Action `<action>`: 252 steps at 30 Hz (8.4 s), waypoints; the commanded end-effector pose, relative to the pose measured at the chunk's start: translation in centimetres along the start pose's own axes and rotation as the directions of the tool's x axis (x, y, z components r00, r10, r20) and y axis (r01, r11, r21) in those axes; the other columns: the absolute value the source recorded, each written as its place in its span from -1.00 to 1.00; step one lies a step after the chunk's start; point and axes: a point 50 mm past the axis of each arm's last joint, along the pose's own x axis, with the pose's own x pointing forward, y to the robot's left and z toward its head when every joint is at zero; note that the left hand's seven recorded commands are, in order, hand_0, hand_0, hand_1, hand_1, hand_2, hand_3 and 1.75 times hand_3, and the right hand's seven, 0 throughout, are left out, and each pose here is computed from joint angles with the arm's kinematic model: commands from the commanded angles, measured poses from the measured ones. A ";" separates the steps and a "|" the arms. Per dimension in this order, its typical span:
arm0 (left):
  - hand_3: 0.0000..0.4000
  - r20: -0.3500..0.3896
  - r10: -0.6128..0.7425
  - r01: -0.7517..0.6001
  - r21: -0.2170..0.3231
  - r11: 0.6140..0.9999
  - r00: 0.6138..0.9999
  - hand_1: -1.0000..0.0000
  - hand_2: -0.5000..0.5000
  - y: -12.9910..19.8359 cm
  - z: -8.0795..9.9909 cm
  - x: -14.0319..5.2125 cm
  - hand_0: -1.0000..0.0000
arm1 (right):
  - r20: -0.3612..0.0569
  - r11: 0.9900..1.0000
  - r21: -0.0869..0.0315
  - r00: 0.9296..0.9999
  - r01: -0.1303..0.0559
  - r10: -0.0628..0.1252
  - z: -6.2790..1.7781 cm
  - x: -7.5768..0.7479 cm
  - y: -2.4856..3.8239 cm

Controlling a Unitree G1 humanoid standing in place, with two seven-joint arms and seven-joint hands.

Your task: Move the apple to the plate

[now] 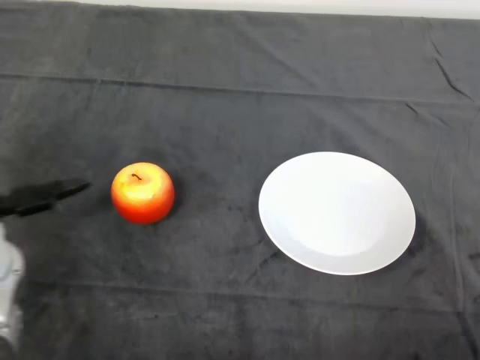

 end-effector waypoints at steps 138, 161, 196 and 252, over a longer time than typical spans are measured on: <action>-1.00 0.190 -0.590 0.590 0.063 0.805 0.785 1.00 0.00 -16.5 8.5 0.6 1.00 | 0.030 1.000 0.014 1.000 -0.006 0.006 0.61 0.02 -0.03; -1.00 0.269 -0.146 0.164 -0.043 0.986 0.952 1.00 0.00 -4.4 6.9 3.4 1.00 | 0.029 1.000 0.013 1.000 -0.007 0.006 0.61 0.01 -0.02; -1.00 0.262 0.353 -0.374 0.032 0.927 0.898 1.00 0.00 13.0 4.5 -0.8 1.00 | 0.028 1.000 0.009 1.000 -0.005 0.005 0.60 -0.01 0.00; -1.00 0.270 0.365 -0.396 0.071 0.915 0.891 1.00 0.00 11.9 4.3 -1.0 1.00 | 0.027 1.000 0.007 1.000 -0.004 0.004 0.59 -0.02 0.01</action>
